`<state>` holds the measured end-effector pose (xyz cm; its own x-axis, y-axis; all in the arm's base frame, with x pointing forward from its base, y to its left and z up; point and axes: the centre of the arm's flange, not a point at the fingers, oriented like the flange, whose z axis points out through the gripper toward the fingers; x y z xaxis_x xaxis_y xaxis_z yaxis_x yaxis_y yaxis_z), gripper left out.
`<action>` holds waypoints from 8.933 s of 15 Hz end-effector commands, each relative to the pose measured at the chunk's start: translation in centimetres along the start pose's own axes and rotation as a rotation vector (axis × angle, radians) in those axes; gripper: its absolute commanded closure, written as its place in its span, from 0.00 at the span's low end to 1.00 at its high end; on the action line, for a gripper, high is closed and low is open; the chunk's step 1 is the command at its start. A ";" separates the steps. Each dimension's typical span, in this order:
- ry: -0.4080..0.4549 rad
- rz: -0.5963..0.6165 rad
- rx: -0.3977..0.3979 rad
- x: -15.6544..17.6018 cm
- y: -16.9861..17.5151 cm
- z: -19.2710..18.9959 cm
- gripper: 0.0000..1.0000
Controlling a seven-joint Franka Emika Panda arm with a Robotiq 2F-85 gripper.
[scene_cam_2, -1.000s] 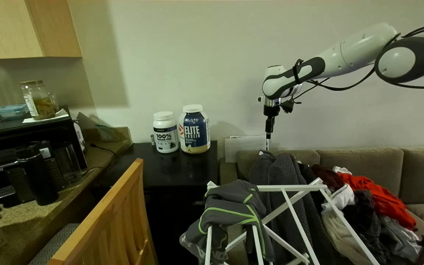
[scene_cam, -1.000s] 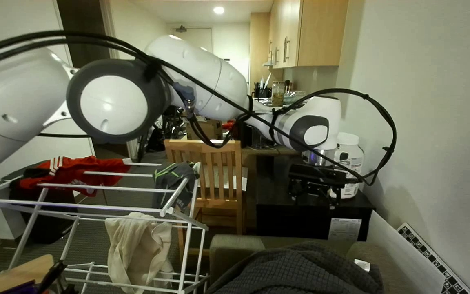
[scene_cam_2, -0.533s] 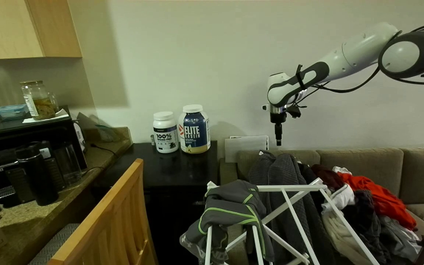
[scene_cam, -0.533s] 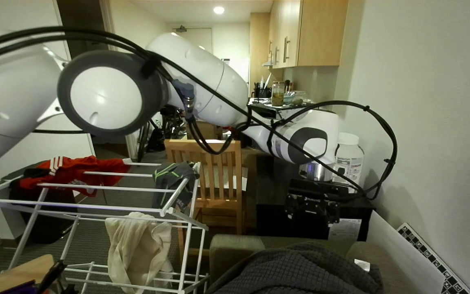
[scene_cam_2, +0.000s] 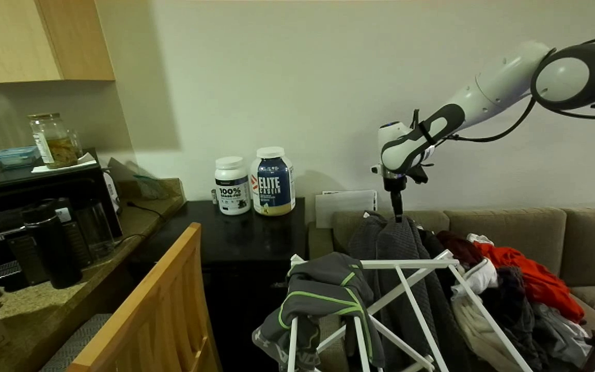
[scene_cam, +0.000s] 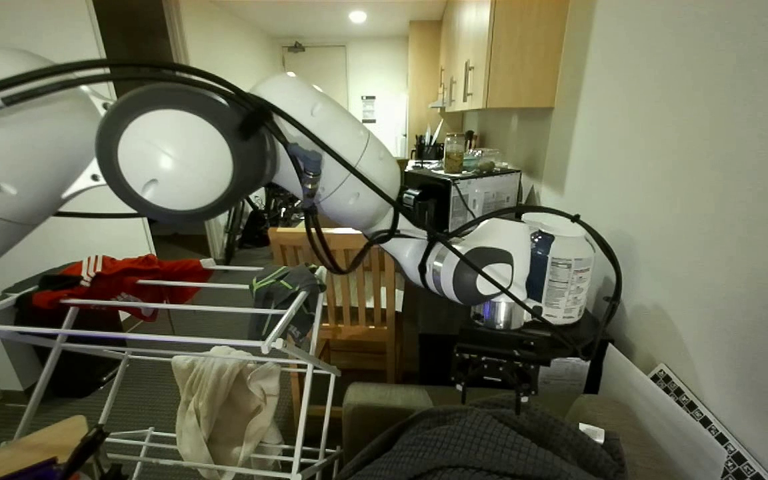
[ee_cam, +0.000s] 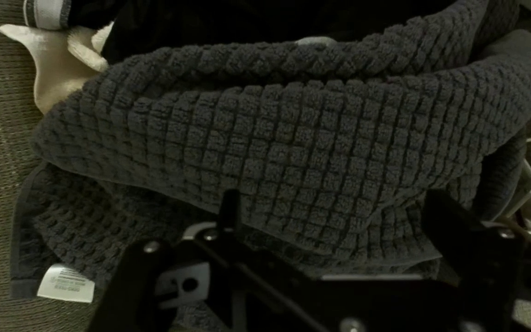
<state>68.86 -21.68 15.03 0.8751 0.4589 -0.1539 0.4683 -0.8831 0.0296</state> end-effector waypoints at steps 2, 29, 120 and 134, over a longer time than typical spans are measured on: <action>-0.025 -0.080 -0.030 -1.6 -3.2 1.7 0.00; -0.013 0.281 -0.107 -0.1 -4.5 4.9 0.00; 0.078 0.096 -0.016 -2.0 -21.9 -7.0 0.93; 0.064 -0.010 -0.010 -1.1 -24.8 -15.2 0.93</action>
<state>58.41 2.11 25.17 0.8952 0.4351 -0.0967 0.4401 -0.8972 0.0372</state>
